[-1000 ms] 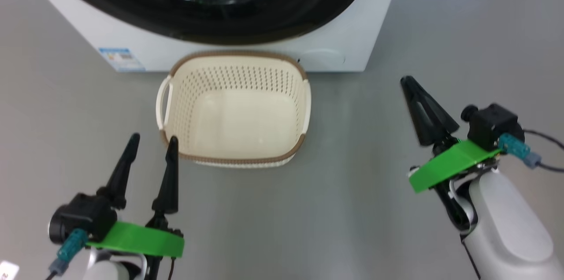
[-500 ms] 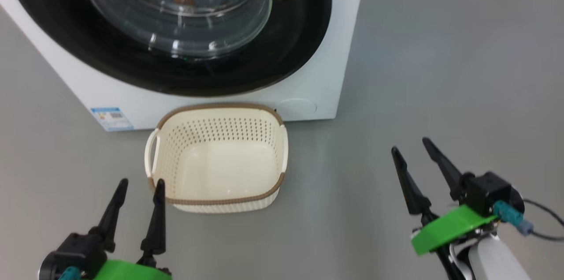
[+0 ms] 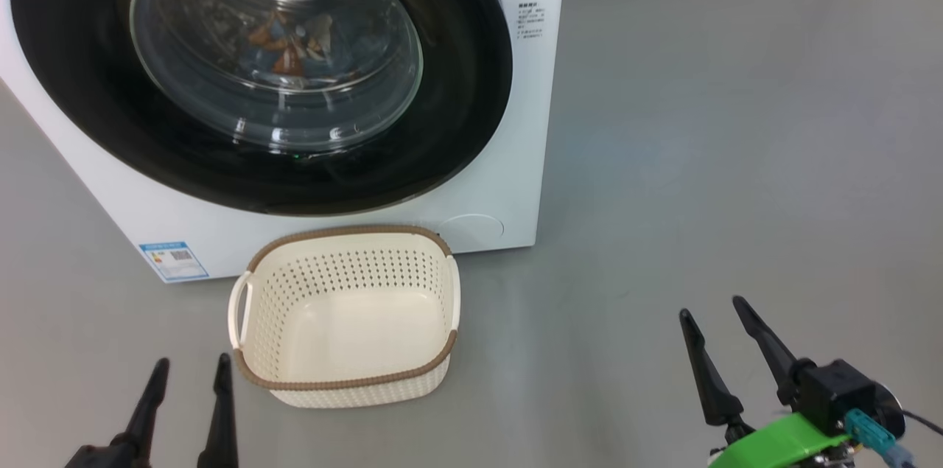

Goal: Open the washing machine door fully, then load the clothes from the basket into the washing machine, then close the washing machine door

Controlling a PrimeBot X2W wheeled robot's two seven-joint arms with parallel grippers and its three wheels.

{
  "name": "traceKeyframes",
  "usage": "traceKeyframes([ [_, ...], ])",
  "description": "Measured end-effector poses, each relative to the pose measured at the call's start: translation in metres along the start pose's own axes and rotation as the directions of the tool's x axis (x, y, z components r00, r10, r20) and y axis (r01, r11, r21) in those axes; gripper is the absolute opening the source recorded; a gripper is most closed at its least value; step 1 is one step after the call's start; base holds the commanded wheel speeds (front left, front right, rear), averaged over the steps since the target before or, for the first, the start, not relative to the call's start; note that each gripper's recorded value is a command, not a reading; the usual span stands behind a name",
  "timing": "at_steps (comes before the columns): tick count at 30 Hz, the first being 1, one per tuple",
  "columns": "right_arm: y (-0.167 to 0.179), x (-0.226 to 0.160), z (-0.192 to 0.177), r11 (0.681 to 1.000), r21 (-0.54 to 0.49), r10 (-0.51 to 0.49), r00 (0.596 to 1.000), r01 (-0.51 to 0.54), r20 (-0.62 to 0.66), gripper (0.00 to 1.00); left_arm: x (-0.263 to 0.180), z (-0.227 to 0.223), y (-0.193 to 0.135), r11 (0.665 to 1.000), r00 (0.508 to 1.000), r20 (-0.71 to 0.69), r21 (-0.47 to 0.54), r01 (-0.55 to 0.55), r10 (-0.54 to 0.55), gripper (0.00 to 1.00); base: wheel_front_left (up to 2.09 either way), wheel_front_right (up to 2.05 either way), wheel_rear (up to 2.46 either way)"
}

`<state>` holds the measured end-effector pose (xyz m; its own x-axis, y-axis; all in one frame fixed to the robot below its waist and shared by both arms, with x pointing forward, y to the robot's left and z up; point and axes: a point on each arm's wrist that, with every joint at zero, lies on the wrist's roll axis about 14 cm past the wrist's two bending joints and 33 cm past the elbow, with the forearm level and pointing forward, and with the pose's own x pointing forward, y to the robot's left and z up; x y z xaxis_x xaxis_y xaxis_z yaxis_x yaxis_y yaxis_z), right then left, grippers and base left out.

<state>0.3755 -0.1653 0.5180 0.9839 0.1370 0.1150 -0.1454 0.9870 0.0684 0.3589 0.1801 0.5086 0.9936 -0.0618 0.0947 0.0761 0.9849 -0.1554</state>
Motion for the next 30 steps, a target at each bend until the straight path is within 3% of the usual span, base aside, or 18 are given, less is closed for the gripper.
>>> traceKeyframes([
  [30,-0.017,-0.018,0.005,0.996,0.0,-0.087,0.996,0.087,0.016,1.0,-0.019,-0.004,0.004,1.0,1.0,-0.016,0.018,-0.024,0.024,1.0,0.0,0.0,0.0],
])
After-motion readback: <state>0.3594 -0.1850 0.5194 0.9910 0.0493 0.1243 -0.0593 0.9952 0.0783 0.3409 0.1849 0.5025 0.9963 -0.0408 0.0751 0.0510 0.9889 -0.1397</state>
